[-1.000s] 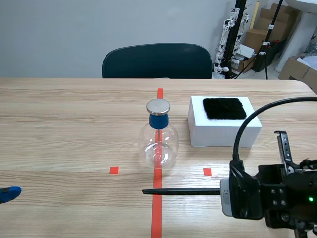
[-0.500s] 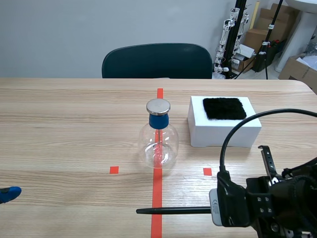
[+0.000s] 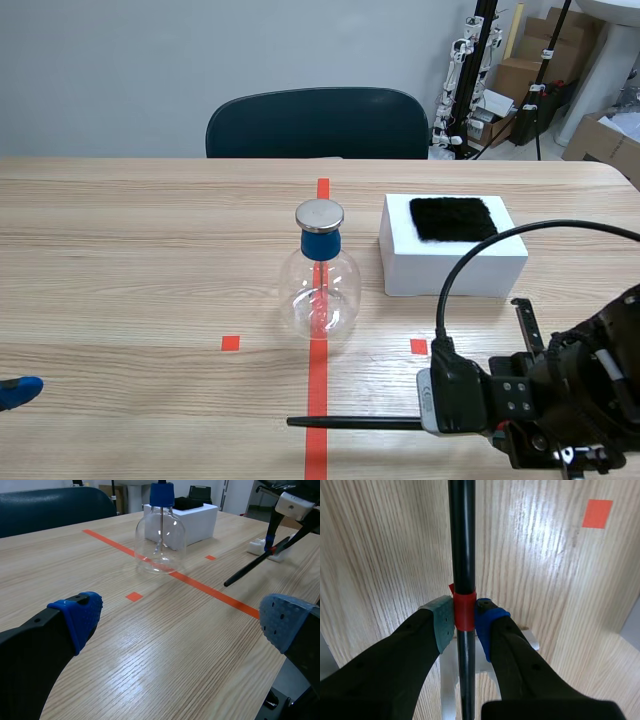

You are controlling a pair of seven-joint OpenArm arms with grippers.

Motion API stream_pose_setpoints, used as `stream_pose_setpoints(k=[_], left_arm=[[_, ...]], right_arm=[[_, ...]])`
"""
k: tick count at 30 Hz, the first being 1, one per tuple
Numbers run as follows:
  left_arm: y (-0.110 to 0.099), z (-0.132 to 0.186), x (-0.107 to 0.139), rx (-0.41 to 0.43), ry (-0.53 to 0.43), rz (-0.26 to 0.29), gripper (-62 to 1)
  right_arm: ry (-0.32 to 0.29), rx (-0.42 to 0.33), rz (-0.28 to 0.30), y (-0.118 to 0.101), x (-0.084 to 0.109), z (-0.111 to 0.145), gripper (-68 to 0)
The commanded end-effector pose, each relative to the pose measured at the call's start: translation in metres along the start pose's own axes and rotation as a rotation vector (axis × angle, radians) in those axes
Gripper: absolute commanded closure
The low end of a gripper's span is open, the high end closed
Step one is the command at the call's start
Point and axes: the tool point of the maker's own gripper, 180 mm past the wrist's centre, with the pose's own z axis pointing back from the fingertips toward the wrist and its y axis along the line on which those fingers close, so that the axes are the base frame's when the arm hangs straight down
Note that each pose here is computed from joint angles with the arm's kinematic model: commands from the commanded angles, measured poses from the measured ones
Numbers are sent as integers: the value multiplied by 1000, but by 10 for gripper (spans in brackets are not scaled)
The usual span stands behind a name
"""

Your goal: Do the electroscope experiment. put the rod down on the box

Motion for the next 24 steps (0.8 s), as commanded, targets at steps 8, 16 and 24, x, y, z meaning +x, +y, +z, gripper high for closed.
stream_pose_setpoints(k=[8, 16, 24], left_arm=[[2, -1, 12, -5, -53, -13, -623], [2, -1, 13, -5, -53, -13, -623], [2, -1, 13, -5, -53, -13, -623]], right_arm=[[1, 10, 45, -2, 7, -6, -38], [-2, 20, 42, 1, 9, -7, -170], [-6, 13, 30, -1, 10, -7, -429]])
